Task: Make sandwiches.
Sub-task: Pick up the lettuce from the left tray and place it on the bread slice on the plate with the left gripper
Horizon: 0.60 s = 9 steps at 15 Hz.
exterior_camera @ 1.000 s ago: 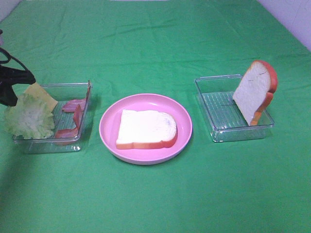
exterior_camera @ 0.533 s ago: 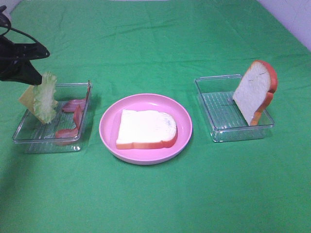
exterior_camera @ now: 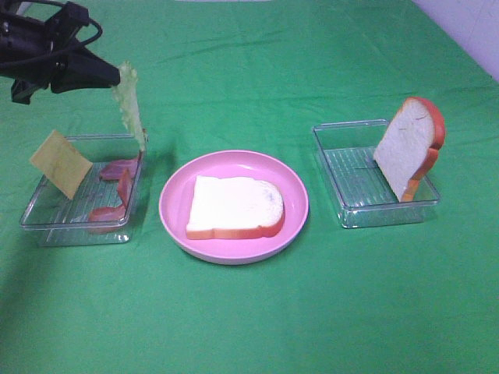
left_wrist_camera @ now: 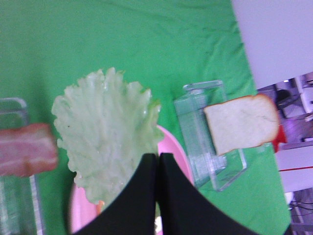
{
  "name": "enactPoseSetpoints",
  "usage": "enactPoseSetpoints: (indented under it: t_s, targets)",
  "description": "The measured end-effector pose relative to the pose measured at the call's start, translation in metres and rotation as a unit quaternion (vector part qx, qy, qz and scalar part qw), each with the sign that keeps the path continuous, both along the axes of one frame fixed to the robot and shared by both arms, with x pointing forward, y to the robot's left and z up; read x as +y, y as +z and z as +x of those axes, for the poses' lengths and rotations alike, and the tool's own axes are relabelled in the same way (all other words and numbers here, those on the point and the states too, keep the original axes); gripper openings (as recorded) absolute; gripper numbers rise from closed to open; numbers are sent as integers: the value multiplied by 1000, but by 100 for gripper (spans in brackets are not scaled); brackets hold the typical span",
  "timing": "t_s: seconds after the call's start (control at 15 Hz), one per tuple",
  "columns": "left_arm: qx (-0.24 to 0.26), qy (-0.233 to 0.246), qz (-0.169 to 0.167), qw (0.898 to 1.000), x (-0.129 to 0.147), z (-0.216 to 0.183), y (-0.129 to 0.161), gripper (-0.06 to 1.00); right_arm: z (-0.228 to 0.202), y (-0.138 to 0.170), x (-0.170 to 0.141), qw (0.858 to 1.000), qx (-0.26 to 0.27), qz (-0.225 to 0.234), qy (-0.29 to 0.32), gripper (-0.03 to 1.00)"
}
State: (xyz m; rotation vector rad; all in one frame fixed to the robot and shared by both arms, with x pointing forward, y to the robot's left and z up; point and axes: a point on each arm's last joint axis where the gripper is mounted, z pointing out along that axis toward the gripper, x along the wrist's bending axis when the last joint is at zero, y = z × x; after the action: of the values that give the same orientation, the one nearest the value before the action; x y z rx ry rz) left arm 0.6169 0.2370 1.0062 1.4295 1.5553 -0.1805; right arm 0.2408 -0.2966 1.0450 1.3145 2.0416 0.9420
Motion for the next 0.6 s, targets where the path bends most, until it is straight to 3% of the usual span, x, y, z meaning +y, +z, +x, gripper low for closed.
enactPoseSetpoints:
  t_s: [0.07, 0.2, 0.4, 0.47, 0.6]
  targets:
    - [-17, -9, -41, 999, -13, 0, 7, 0, 0, 0, 0, 1000, 0, 0, 0, 80]
    - [-27, -30, -75, 996, -41, -4, 12, 0, 0, 0, 0, 1000, 0, 0, 0, 80]
    - [-17, -66, -101, 993, -76, -12, 11, 0, 0, 0, 0, 1000, 0, 0, 0, 80]
    - [-1, -92, -106, 990, -101, -13, -1, 0, 0, 0, 0, 1000, 0, 0, 0, 80]
    - [9, -107, -108, 988, -118, -11, -11, 0, 0, 0, 0, 1000, 0, 0, 0, 80]
